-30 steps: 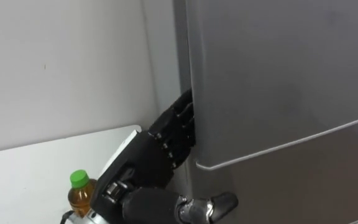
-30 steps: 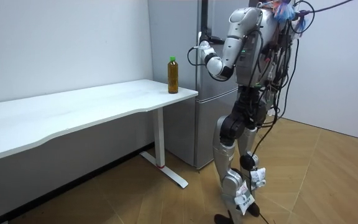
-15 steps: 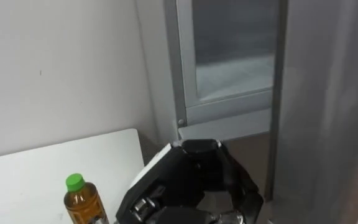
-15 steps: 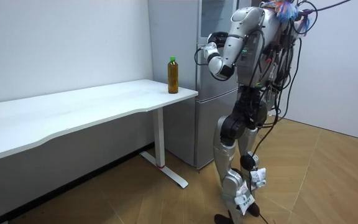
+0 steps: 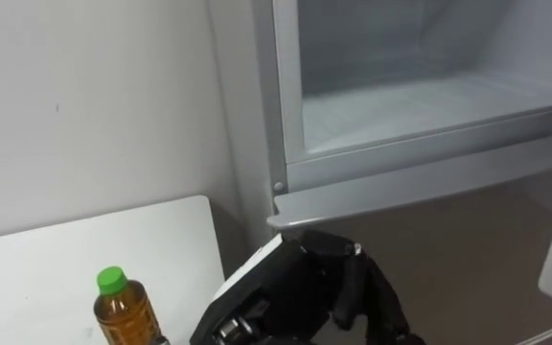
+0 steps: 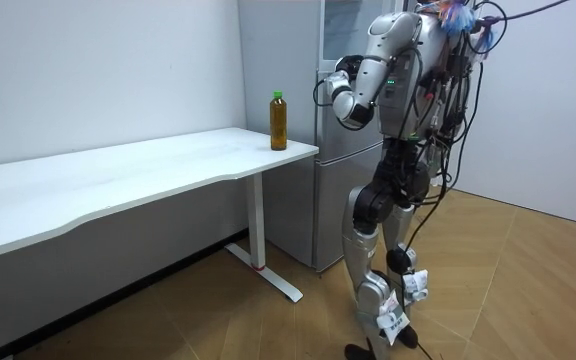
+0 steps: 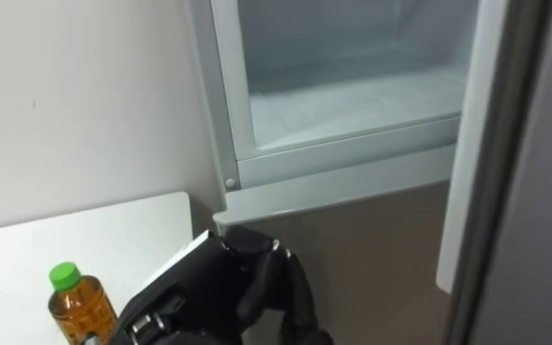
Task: Put the bottle in the upper fridge
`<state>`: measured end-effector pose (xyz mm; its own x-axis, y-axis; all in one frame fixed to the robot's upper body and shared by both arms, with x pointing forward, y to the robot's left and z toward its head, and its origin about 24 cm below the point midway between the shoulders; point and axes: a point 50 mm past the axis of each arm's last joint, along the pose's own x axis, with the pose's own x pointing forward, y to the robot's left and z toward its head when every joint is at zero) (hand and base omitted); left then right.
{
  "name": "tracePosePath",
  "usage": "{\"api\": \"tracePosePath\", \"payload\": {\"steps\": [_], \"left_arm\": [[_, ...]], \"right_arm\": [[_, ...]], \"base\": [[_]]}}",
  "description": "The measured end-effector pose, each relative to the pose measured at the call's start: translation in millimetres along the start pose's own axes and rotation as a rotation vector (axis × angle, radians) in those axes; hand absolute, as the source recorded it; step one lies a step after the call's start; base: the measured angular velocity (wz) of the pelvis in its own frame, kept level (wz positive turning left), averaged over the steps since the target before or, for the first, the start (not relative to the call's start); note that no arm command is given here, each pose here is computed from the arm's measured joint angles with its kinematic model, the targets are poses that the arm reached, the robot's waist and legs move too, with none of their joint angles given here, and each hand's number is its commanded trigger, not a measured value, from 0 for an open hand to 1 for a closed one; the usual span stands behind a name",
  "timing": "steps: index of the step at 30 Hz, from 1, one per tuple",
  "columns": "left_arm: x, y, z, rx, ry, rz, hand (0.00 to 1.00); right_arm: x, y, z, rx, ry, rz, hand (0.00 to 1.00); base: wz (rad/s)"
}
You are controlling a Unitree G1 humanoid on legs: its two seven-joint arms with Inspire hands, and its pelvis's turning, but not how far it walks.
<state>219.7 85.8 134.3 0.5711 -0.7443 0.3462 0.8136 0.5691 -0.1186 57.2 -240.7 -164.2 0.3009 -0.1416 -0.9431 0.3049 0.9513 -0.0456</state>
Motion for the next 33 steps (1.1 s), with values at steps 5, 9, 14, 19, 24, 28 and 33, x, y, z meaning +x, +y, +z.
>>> {"api": "tracePosePath", "payload": {"steps": [5, 9, 14, 19, 24, 28, 33], "left_arm": [[0.1, -0.8, 0.0, -0.001, 0.000, -0.015, 0.00], [0.1, -1.3, 0.0, 0.000, 0.000, -0.025, 0.00], [-0.3, 0.4, -3.3, -0.008, 0.011, -0.023, 0.00], [4.6, 0.5, 0.1, 0.001, -0.005, -0.035, 0.00], [11.4, -0.4, 2.4, 0.003, -0.023, -0.058, 0.00], [17.0, -7.5, -0.5, -0.007, -0.013, -0.101, 0.00], [22.5, -13.4, -0.8, -0.009, -0.012, -0.141, 0.00]], "right_arm": [[-0.3, -0.4, -1.5, 0.015, 0.003, -0.002, 0.00], [-0.3, -0.2, -2.2, 0.019, 0.004, -0.001, 0.00], [-0.4, -0.5, -3.9, 0.018, 0.013, -0.004, 0.00], [-0.4, -0.3, -3.7, 0.019, 0.012, 0.002, 0.00], [0.2, 1.6, 0.2, 0.025, 0.000, 0.024, 0.00], [1.3, 3.5, 5.9, 0.029, -0.014, 0.032, 0.00], [1.3, 4.7, 6.5, 0.045, -0.017, 0.049, 0.00]], "base": [[0.00], [0.00], [-0.01], [-0.08], [-0.15], [-0.03], [-0.23]]}}
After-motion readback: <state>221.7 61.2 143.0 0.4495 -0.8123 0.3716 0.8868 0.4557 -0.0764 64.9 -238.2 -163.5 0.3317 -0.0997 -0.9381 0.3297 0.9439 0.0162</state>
